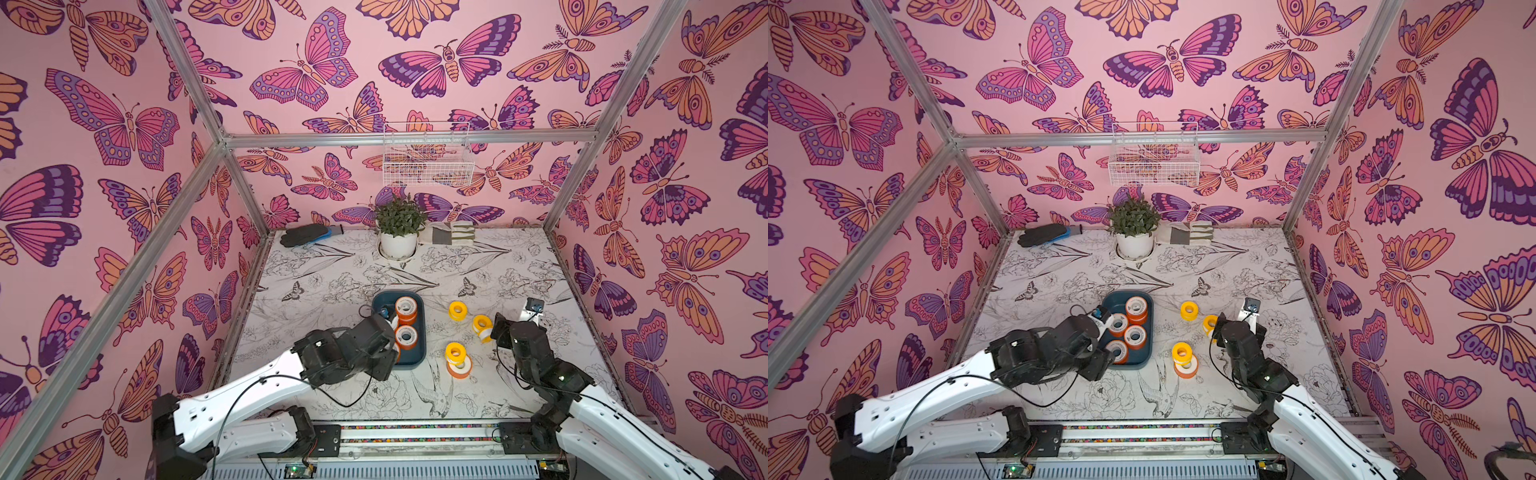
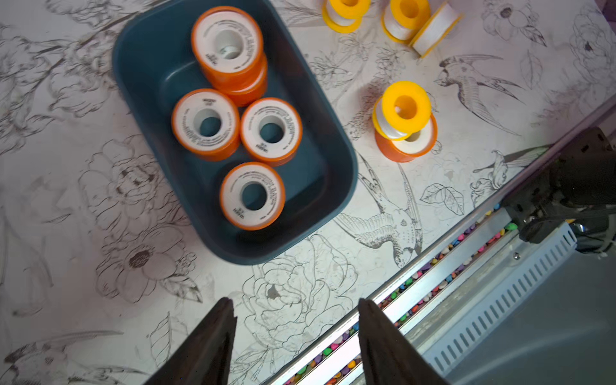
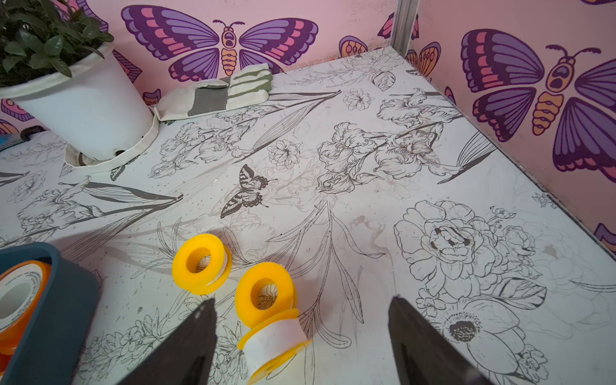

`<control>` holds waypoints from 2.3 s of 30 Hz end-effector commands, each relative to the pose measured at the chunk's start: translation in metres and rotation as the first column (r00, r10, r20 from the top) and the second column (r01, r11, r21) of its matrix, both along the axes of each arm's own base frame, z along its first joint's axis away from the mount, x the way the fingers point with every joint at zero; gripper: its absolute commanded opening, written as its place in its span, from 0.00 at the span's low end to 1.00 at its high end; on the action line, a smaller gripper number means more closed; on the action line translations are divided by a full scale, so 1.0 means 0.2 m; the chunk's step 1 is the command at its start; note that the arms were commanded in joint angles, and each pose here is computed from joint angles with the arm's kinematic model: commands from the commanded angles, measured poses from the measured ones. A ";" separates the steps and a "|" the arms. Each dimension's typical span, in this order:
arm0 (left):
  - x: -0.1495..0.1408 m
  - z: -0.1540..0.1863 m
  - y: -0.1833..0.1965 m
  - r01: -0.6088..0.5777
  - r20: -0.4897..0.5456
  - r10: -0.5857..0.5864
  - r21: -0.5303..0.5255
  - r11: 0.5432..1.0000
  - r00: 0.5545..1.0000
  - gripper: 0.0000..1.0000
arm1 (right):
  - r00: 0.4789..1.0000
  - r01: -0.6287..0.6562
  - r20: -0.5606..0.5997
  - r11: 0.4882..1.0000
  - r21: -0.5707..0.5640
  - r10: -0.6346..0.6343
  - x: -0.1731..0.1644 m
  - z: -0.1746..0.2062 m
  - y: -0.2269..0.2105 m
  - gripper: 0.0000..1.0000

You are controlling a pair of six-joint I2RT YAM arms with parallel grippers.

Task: Put the sealing tape into the storage box
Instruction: Pick up the sealing tape at the center of the board.

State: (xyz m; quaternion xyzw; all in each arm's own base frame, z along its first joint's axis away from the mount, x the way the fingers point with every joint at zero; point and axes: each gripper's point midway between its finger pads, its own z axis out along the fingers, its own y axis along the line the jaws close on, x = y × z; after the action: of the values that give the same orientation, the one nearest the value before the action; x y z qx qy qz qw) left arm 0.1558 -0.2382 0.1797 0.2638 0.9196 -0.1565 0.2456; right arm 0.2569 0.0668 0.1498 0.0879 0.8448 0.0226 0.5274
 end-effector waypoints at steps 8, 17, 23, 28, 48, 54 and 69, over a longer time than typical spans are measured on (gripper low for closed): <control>-0.06 -0.16 -0.71 0.222 -0.101 -0.225 -0.037 0.974 0.969 0.49 | 1.000 0.025 -0.003 1.000 -0.005 -0.025 0.00 -0.01 -0.02 0.84; -0.05 -0.36 -0.96 0.292 -0.167 -0.289 -0.002 0.956 0.943 0.39 | 1.000 0.019 -0.010 1.000 -0.009 -0.019 0.01 -0.01 -0.01 0.85; -0.05 -0.45 -1.04 0.316 -0.205 -0.308 0.008 0.949 0.929 0.38 | 1.000 0.017 -0.010 1.000 -0.008 -0.017 0.01 -0.01 -0.01 0.85; 0.00 -0.52 -1.06 0.303 -0.231 -0.292 0.013 0.953 0.928 0.38 | 1.000 0.014 -0.013 1.000 -0.009 -0.015 0.01 -0.02 -0.01 0.85; 0.22 -0.59 -0.98 0.235 -0.222 -0.218 0.053 0.971 0.951 0.45 | 1.000 0.012 -0.021 1.000 -0.016 -0.013 0.02 -0.02 0.00 0.87; 0.20 -0.57 -0.98 0.241 -0.222 -0.226 0.045 0.969 0.949 0.67 | 1.000 0.011 -0.022 1.000 -0.016 -0.011 0.02 -0.02 0.00 0.87; 0.10 -0.65 -1.01 0.277 -0.206 -0.249 0.120 0.953 0.946 0.94 | 1.000 0.008 -0.024 1.000 -0.016 -0.009 0.02 -0.02 0.00 0.88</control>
State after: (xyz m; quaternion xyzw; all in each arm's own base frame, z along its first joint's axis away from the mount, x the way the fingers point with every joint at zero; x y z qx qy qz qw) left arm 0.1737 -0.4427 0.0575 0.3837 0.9008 -0.1685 0.1137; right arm 0.2597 0.0649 0.1395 0.0864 0.8535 0.0059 0.5139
